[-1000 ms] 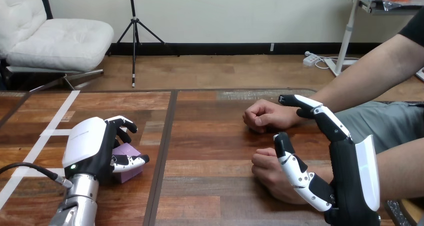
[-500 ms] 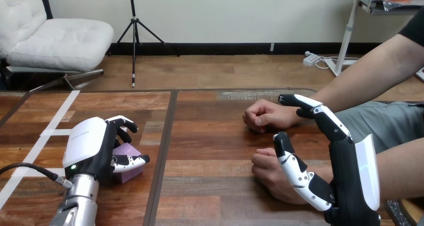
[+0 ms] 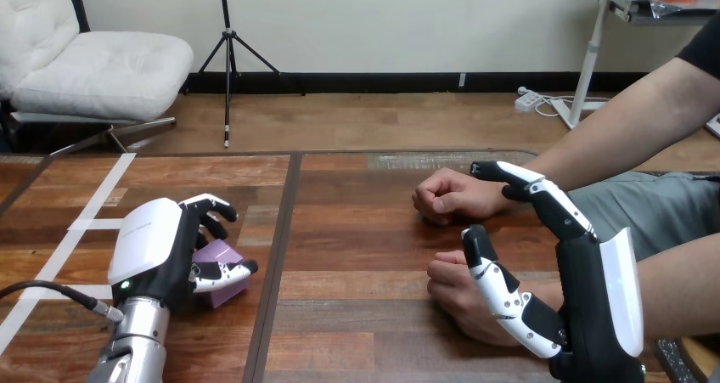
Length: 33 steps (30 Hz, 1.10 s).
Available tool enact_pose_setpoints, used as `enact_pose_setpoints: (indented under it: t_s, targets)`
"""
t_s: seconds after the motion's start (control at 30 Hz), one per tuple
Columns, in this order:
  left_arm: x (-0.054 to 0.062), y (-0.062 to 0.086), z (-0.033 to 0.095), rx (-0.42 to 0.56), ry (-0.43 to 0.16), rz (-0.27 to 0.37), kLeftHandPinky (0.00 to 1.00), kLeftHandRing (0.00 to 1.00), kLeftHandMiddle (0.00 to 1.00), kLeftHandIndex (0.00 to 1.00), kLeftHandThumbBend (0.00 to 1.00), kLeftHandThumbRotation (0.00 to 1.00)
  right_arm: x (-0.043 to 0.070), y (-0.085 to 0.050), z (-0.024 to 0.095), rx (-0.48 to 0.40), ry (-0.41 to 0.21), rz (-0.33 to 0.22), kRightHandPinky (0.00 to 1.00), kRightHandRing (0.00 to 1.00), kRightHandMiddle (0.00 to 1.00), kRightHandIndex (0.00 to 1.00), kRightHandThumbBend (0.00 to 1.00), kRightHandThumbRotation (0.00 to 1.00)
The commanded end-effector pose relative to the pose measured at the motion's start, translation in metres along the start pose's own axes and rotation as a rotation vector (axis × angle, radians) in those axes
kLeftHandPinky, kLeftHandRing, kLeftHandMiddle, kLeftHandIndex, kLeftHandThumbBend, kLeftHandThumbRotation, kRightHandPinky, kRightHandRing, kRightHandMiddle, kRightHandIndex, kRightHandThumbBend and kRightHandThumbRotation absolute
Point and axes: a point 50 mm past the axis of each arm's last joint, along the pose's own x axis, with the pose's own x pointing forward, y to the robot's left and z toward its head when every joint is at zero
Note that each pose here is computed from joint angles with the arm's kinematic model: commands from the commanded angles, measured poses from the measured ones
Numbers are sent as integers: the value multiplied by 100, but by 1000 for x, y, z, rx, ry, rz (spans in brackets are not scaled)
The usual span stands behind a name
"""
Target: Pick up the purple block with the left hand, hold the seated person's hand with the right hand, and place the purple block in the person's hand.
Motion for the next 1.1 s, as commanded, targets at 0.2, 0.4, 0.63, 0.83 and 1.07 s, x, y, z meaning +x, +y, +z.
enact_pose_setpoints:
  t_s: [0.2, 0.4, 0.63, 0.83, 1.07]
  targets:
    - [11, 12, 13, -246, -12, 99, 40, 45, 53, 60, 61, 4, 13, -5, 6, -13, -69, -18, 72, 78, 75, 73, 40, 52]
    - [10, 13, 17, -410, -12, 116, 39, 44, 52, 58, 67, 8, 14, -6, 6, -14, -71, -18, 72, 78, 75, 72, 40, 52]
    - [9, 15, 20, -509, -33, 137, 38, 42, 51, 57, 73, 9, 15, -7, 5, -15, -71, -23, 71, 78, 74, 72, 40, 52]
    - [8, 16, 23, -552, -62, 156, 37, 41, 50, 57, 75, 10, 16, -7, 5, -12, -67, -25, 71, 78, 74, 72, 40, 52]
    - [6, 18, 27, -594, -92, 178, 35, 40, 50, 57, 76, 10, 16, -7, 5, -15, -70, -23, 71, 78, 74, 73, 40, 52]
